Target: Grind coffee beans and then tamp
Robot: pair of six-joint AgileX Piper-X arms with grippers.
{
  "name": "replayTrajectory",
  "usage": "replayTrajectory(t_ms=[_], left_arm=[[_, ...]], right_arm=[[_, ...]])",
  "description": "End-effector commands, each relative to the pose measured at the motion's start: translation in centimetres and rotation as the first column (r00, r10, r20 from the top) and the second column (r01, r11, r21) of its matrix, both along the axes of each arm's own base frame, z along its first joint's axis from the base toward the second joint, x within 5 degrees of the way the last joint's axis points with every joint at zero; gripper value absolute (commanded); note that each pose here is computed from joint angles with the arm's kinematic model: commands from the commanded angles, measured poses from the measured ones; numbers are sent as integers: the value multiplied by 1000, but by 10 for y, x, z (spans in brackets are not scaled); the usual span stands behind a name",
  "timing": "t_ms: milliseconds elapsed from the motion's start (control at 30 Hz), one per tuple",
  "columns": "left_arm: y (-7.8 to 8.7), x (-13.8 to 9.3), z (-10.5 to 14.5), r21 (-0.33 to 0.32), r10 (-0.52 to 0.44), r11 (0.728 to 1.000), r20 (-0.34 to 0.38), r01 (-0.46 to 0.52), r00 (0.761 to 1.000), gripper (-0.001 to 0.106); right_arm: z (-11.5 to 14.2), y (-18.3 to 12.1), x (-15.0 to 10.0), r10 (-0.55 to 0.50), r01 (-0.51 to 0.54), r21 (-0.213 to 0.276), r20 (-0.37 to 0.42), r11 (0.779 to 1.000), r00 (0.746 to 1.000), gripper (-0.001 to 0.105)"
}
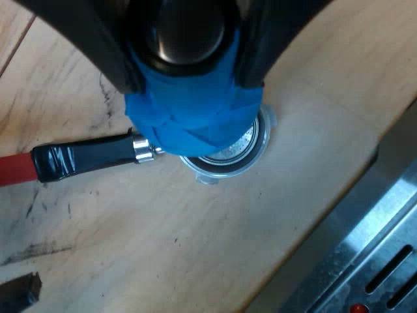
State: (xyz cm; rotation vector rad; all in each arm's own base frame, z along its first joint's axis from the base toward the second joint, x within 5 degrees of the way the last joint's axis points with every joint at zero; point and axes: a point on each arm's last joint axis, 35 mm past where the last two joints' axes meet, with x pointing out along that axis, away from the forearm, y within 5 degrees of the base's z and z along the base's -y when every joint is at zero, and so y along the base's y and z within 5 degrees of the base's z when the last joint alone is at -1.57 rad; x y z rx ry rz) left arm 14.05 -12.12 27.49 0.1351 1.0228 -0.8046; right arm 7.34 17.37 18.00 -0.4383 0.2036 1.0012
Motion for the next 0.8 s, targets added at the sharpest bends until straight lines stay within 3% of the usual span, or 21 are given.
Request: replayTrajectory(t_ms=[33,400,800], left_arm=[[-5,4,4,-6,-10,1000,10,10,1000,0],[-18,15,-10,41,-38,998,-37,39,999,0],[-26,24,-20,46,-41,998,-54,43,998,0]], right_arm=[[3,1,0,11,-11,19,7,1000,1000,69],[3,1,0,11,-11,18,7,1000,1000,69],[3,1,0,11,-11,18,7,1000,1000,69]])
